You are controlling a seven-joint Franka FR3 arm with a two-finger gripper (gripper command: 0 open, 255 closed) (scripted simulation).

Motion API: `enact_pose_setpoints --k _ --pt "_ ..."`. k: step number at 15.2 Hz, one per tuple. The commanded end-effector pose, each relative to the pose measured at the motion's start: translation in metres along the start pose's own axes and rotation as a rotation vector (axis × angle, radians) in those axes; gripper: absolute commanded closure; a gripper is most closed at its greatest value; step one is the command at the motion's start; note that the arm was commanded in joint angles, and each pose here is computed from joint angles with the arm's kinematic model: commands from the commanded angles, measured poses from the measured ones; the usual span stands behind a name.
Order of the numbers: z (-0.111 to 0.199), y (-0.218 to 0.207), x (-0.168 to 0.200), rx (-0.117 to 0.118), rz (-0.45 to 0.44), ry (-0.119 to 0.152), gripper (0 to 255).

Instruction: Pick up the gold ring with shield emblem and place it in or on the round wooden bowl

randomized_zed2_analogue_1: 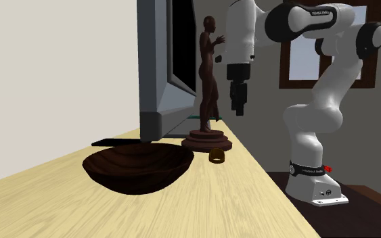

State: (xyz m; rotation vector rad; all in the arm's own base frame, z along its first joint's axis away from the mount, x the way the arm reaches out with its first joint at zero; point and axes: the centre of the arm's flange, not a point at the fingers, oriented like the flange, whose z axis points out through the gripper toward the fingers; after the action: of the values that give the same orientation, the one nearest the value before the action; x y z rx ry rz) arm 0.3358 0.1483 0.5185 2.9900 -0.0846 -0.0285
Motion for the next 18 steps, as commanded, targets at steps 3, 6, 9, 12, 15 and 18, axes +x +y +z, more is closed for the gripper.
enact_pose_setpoints --k 3,6,9,12,15,18 --pt "0.007 -0.05 0.012 0.003 -0.009 0.039 0" --pt "0.011 -0.087 0.021 0.004 -0.017 0.066 0" --pt "0.015 -0.123 0.03 0.004 -0.024 0.094 0" --pt "0.019 -0.16 0.039 0.005 -0.032 0.121 0" --pt "0.022 -0.197 0.048 0.006 -0.039 0.149 0" --pt "0.029 -0.211 0.052 0.006 -0.042 0.159 0"
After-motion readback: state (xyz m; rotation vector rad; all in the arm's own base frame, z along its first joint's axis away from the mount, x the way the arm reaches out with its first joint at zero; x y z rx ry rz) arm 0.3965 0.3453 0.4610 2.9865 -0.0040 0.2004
